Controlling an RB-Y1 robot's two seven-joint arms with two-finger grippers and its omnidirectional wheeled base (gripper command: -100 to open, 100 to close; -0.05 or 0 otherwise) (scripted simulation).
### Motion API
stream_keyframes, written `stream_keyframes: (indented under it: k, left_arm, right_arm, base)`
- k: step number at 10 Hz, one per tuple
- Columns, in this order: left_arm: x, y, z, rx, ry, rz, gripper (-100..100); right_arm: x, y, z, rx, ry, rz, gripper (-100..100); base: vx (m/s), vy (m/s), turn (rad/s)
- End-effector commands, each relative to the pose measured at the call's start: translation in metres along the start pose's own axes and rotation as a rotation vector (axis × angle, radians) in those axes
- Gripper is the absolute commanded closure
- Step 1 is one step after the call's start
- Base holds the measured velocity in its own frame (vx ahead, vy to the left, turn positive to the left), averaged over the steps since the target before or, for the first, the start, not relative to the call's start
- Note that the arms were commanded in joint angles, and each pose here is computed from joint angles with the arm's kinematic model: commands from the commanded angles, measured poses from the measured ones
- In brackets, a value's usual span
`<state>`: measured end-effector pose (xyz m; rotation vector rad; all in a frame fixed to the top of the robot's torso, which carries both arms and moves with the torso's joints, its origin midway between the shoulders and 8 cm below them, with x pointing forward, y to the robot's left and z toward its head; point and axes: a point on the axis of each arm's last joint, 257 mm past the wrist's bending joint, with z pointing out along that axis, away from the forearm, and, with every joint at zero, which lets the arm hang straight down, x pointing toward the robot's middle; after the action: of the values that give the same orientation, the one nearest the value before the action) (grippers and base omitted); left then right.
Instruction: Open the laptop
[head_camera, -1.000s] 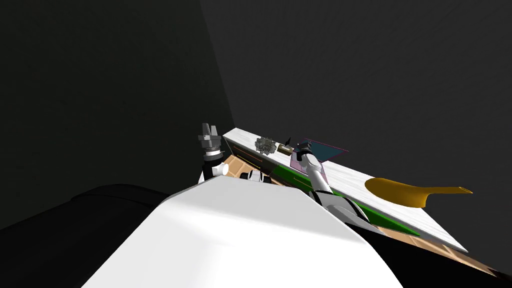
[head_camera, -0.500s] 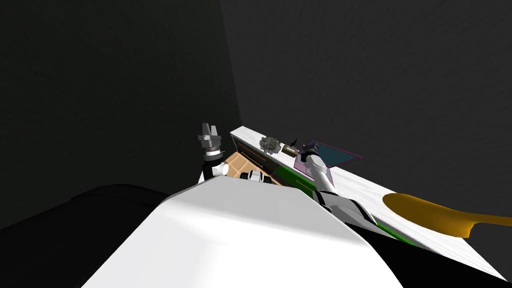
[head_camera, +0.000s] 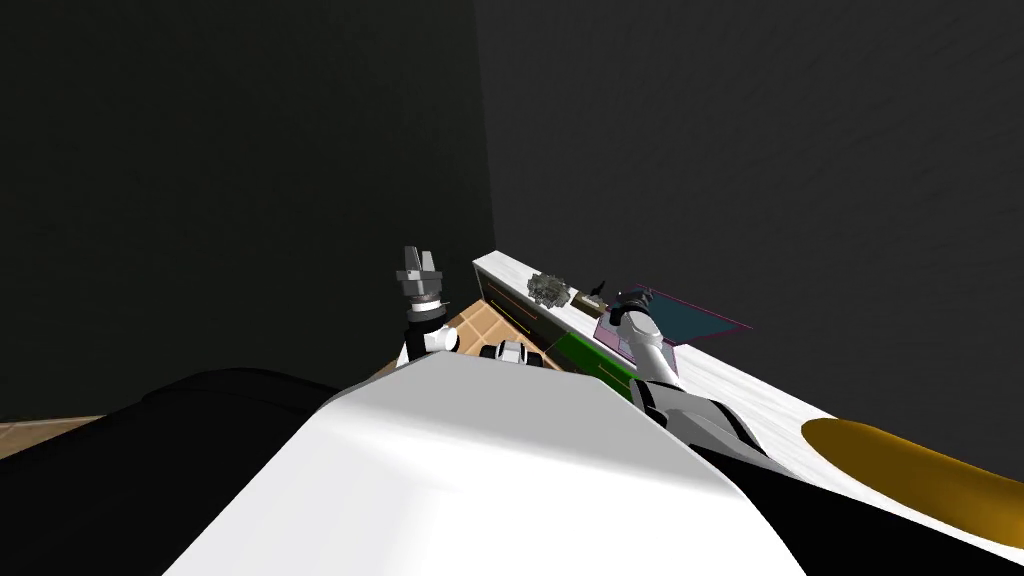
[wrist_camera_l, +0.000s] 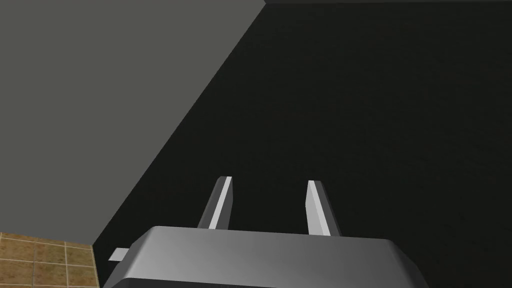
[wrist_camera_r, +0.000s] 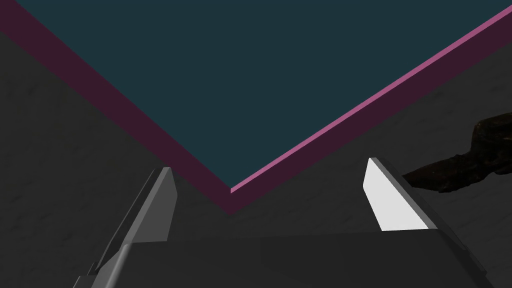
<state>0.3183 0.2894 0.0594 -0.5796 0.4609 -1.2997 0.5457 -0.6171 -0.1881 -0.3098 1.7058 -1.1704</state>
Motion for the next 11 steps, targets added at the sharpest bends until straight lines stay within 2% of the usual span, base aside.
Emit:
stream_keyframes:
  k: [1, 2, 4, 5, 6, 8, 9, 11]
  left_arm:
    - [0.000, 0.000, 0.000, 0.000, 0.000, 0.000, 0]
    - [0.000, 0.000, 0.000, 0.000, 0.000, 0.000, 0]
    - [0.000, 0.000, 0.000, 0.000, 0.000, 0.000, 0]
    - [0.000, 0.000, 0.000, 0.000, 0.000, 0.000, 0]
    - [0.000, 0.000, 0.000, 0.000, 0.000, 0.001, 0]
    - [0.000, 0.000, 0.000, 0.000, 0.000, 0.001, 0]
    - [0.000, 0.000, 0.000, 0.000, 0.000, 0.000, 0]
    - [0.000, 0.000, 0.000, 0.000, 0.000, 0.000, 0]
  right_arm:
    - [0.033, -0.029, 0.004, 0.052, 0.055, 0.006, -100]
    - [0.033, -0.029, 0.004, 0.052, 0.055, 0.016, -100]
    - [0.032, -0.029, 0.004, 0.052, 0.053, 0.014, -100]
    - [0.012, -0.009, 0.001, 0.017, 0.017, 0.012, 100]
    - [-0.010, 0.010, -0.003, -0.018, -0.023, 0.007, 100]
    - [-0.010, 0.010, -0.003, -0.018, -0.023, 0.008, 100]
    - [-0.032, 0.029, -0.009, -0.053, -0.063, 0.017, 100]
    - [-0.032, 0.029, -0.009, -0.053, -0.063, 0.010, 100]
  base:
    - [-0.098, 0.016, 0.411]
    - [-0.078, 0.007, 0.205]
    - [-0.016, -0.003, -0.039]
    - [0.061, -0.013, -0.387]
    - [0.149, -0.004, -0.496]
    - [0.091, 0.002, -0.118]
    - [0.091, -0.002, -0.381]
    - [0.044, 0.008, -0.085]
